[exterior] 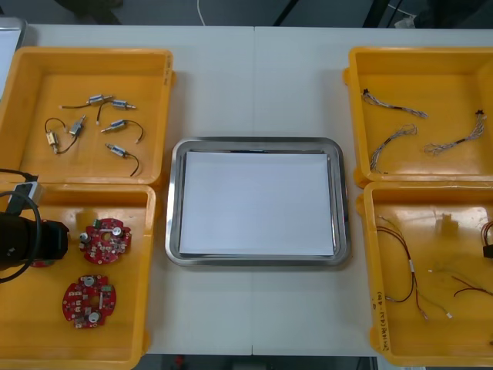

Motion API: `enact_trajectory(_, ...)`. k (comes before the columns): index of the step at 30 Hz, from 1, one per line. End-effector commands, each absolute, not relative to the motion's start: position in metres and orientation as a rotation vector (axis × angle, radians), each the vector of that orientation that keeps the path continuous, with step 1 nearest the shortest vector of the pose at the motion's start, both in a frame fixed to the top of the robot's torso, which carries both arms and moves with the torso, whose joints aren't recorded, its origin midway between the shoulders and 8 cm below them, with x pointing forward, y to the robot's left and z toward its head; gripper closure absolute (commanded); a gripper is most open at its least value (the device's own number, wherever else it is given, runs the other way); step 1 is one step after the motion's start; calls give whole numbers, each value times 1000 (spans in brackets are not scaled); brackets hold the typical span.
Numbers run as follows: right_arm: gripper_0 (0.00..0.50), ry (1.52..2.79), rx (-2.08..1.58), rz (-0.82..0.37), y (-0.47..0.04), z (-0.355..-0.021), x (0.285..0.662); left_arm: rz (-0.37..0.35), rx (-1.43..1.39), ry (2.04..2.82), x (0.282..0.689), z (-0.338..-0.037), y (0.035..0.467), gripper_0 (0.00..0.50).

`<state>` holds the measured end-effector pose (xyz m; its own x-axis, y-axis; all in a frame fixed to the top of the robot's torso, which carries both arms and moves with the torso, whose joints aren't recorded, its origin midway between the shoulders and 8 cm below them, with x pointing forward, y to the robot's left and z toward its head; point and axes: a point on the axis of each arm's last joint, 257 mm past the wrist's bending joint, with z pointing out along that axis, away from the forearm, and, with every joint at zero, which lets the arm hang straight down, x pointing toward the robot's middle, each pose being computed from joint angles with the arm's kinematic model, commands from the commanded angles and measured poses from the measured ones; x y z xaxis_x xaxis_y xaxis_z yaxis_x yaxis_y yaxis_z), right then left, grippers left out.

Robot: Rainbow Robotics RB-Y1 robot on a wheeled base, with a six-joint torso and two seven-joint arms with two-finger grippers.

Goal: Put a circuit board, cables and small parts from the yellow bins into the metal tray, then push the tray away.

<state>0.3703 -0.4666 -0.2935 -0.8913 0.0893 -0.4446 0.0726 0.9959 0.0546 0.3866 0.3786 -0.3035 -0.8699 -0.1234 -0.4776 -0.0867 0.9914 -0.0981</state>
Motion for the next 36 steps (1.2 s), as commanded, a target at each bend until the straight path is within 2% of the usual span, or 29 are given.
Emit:
enact_trajectory(1,0,2706,57,2,-476,-297,361,-62,-12,2660,374,-317,379,498)
enact_trajectory(10,0,2688,62,12,-476,-311,366,-65,-5,2654,375,-314,380,498)
enact_trajectory(21,0,2703,60,13,-476,-325,363,-42,-2,2664,373,-295,387,498)
enact_trajectory(29,0,2712,65,16,-475,-330,361,-26,-1,2662,371,-273,391,498)
enact_trajectory(36,0,2725,71,20,-474,-335,356,5,26,2663,367,-236,389,498)
